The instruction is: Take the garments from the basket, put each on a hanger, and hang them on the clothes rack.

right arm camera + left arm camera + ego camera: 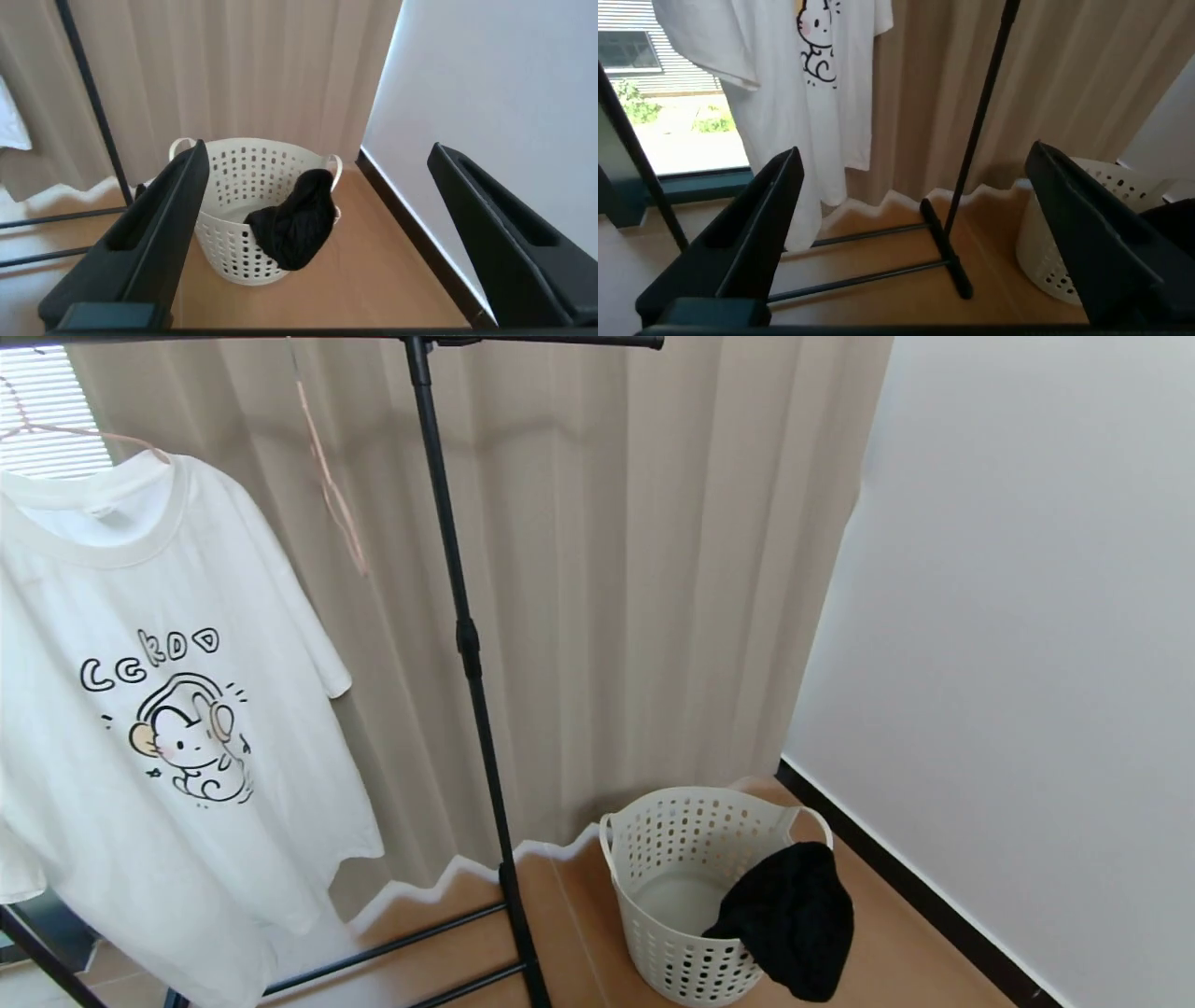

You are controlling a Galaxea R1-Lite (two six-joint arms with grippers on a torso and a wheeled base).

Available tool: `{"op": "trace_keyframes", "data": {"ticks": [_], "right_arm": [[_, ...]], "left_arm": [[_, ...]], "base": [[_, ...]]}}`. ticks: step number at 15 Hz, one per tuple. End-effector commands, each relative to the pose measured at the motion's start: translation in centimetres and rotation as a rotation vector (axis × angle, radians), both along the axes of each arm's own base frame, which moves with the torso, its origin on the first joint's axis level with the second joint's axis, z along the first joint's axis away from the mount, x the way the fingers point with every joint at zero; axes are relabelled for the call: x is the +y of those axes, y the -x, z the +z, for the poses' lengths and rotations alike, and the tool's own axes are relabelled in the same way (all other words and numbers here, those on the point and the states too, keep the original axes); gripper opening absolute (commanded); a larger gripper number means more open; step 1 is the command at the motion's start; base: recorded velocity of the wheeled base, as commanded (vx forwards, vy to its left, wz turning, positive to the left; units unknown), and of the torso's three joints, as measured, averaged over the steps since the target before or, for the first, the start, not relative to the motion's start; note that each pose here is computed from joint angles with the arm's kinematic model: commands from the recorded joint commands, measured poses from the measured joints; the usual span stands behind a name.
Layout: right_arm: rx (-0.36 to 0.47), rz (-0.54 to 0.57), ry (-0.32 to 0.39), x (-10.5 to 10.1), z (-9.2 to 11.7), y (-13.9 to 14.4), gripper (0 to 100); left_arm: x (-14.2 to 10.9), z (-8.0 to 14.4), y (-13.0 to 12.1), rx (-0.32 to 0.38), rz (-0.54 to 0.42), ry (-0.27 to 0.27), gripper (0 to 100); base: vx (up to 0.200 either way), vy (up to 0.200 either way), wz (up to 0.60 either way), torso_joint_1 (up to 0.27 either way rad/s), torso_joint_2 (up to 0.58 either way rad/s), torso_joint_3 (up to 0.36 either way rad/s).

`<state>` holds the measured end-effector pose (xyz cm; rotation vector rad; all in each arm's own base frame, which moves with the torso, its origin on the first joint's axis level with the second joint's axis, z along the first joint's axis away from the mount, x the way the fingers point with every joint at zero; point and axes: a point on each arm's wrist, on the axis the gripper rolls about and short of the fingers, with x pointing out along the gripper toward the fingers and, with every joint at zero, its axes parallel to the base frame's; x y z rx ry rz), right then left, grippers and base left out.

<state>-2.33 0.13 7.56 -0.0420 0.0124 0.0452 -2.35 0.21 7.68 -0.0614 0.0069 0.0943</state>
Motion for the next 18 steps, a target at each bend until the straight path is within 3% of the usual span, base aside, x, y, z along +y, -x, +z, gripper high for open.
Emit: {"op": "trace_keyframes", "data": {"ticks": [1,7,12,18], "right_arm": [[0.0,0.001,0.001,0.0,0.02,-0.01,100],[0.0,0.001,0.001,0.0,0.02,-0.01,100],[0.0,0.0,0.001,0.0,0.02,-0.01,100],[-0.001,0.0,0.001,0.0,0.04,-0.01,100]], "left_arm": [[0.0,0.01,-0.01,0.001,0.001,0.001,100],[0.0,0.01,-0.01,0.001,0.001,0.001,100],[0.0,0.01,-0.01,0.001,0.001,0.001,100],[0.0,0.01,-0.01,0.001,0.001,0.002,100]], "base": [[0.0,0.0,-0.6,0.022,0.0,-0.002],[0.0,0.0,-0.4,0.001,0.0,0.002],[0.0,0.0,0.0,0.0,0.0,0.0],[0.0,0.0,0.0,0.001,0.01,-0.163]]}}
